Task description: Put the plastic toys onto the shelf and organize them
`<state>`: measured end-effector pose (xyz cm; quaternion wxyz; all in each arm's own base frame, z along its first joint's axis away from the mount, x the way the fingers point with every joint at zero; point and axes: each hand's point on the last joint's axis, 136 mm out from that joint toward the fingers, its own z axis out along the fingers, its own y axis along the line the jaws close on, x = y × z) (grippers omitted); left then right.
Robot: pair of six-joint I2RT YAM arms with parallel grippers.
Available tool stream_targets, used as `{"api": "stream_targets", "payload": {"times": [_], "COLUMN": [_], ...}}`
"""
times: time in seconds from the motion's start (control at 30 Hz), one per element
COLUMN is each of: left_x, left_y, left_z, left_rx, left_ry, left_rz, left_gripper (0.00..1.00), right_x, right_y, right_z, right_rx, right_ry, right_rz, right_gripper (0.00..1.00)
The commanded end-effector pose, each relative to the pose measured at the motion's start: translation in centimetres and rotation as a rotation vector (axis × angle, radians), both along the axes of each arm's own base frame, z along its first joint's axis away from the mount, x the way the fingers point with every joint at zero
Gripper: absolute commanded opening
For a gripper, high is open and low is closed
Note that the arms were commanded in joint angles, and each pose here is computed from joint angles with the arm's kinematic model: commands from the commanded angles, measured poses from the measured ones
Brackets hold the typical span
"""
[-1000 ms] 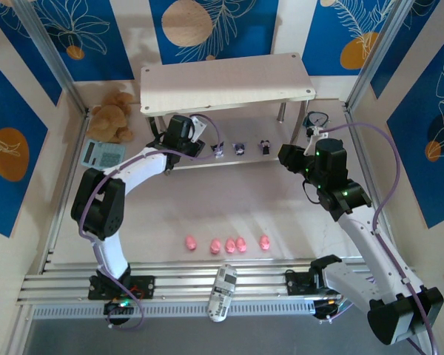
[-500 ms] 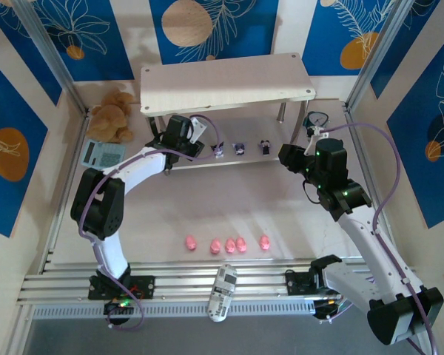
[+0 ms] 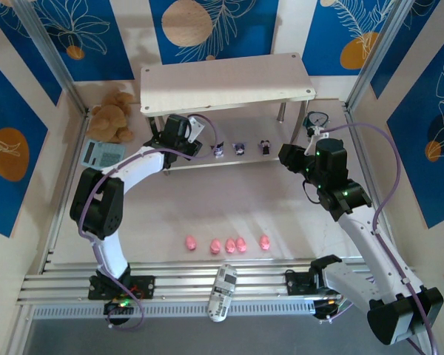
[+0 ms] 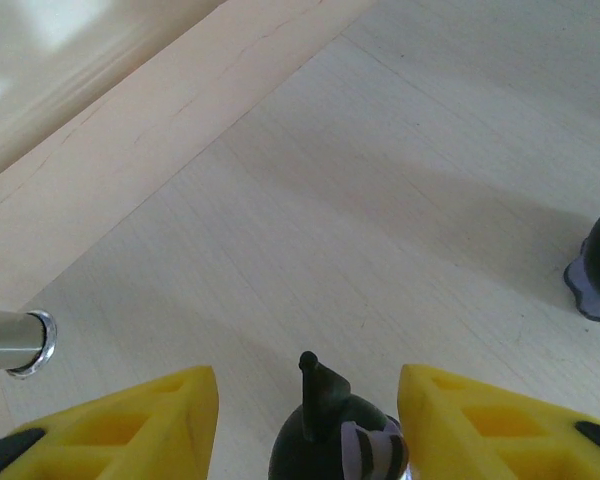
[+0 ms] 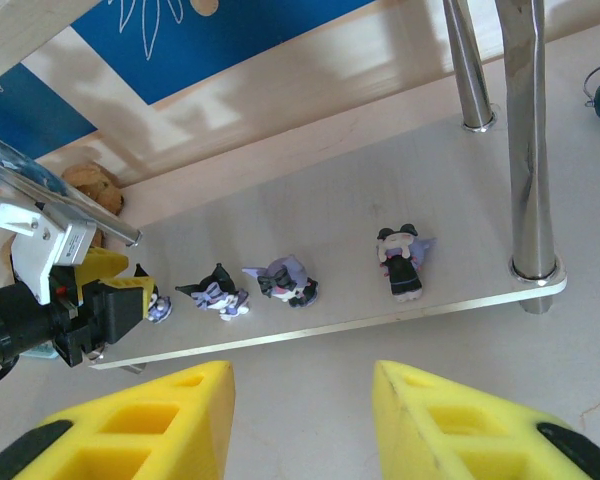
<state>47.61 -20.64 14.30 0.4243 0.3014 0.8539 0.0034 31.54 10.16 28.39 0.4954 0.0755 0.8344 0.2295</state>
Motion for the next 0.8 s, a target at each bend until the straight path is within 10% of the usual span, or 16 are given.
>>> {"api": "stream_targets", "payload": {"times": [0.0,0.77], "left_x": [0.0,-1.2], "left_y": [0.8,-0.4], "left_z": [-1.2,-1.3], "left_rx": [0.020,-0.007], "left_ry": [0.036,0.067], "left_rz": [-0.007,-0.129], "left_gripper": [0.51,0.32], "right_x": [-0.2,-0.2], "right_y": [0.0,0.0], "right_z": [0.8,1.0], "right_rx": [0.023,0.036], "right_ry": [-0.025,-0.030], "right_rz": [0.005,-0.002], "right_gripper": [0.42,0.42]}}
